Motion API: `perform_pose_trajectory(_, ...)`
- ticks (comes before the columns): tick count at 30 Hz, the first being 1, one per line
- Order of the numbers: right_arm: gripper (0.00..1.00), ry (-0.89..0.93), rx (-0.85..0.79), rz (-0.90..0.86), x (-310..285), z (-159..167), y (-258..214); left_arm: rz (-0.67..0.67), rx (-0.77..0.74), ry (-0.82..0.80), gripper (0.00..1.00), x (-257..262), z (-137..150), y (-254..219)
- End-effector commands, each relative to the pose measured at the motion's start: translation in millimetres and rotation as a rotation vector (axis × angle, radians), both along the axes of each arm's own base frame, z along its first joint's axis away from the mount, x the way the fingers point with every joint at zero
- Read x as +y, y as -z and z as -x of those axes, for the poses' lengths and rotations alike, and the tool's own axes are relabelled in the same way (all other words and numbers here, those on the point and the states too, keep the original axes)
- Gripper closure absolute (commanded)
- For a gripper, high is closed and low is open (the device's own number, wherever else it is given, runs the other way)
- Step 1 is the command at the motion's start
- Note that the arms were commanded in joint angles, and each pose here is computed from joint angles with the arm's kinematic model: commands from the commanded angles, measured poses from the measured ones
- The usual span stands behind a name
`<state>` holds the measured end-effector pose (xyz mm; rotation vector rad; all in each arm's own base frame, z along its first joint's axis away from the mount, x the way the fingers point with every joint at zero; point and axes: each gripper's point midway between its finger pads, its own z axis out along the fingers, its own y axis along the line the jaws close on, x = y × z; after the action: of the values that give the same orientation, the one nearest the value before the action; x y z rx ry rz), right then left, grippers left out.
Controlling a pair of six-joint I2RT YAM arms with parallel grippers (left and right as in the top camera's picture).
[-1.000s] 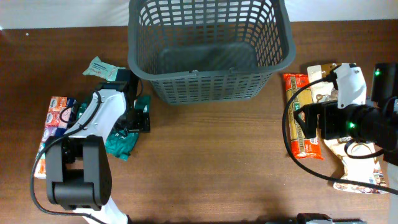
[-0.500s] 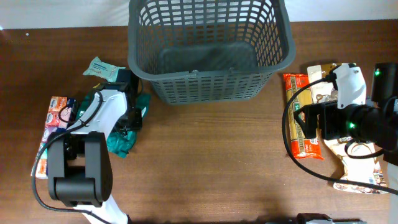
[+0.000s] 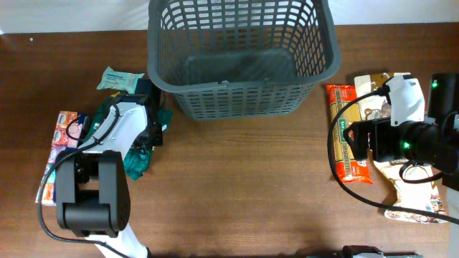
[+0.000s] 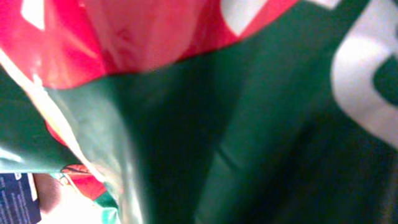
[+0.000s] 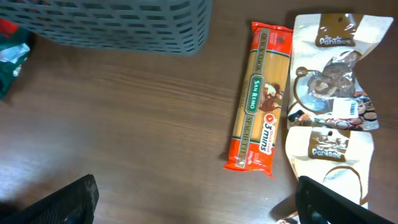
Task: Pack container
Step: 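Lift the Nescafe bag and drop it into the grey basket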
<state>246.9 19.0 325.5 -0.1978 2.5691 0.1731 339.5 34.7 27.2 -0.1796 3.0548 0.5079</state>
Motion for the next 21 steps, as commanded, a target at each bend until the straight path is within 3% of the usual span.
perform_pose_trajectory(1, 0.01, 0.004, -0.012, 0.022, -2.6, 0.2, -3.5, 0.042, -0.020, -0.032, 0.98, -5.0, 0.2, -1.7)
perform_pose_trajectory(7, 0.01, 0.004, -0.022, 0.023, -2.8, -2.0, -4.9, -0.091, -0.300, -0.046, 0.98, 18.3, -23.3, -108.7)
perform_pose_trajectory(11, 0.01, 0.003, -0.030, 0.023, -2.7, -3.7, -6.0, -0.119, -0.532, -0.071, 0.98, 25.5, -23.7, -194.5)
perform_pose_trajectory(15, 0.01, 0.004, -0.038, 0.023, -2.9, -5.2, -7.0, -0.110, -0.767, -0.094, 0.98, 28.6, -6.0, -277.9)
perform_pose_trajectory(21, 0.01, 0.004, -0.042, 0.023, -2.7, -6.0, -7.5, -0.156, -1.095, -0.168, 0.98, 44.1, 42.1, -388.4)
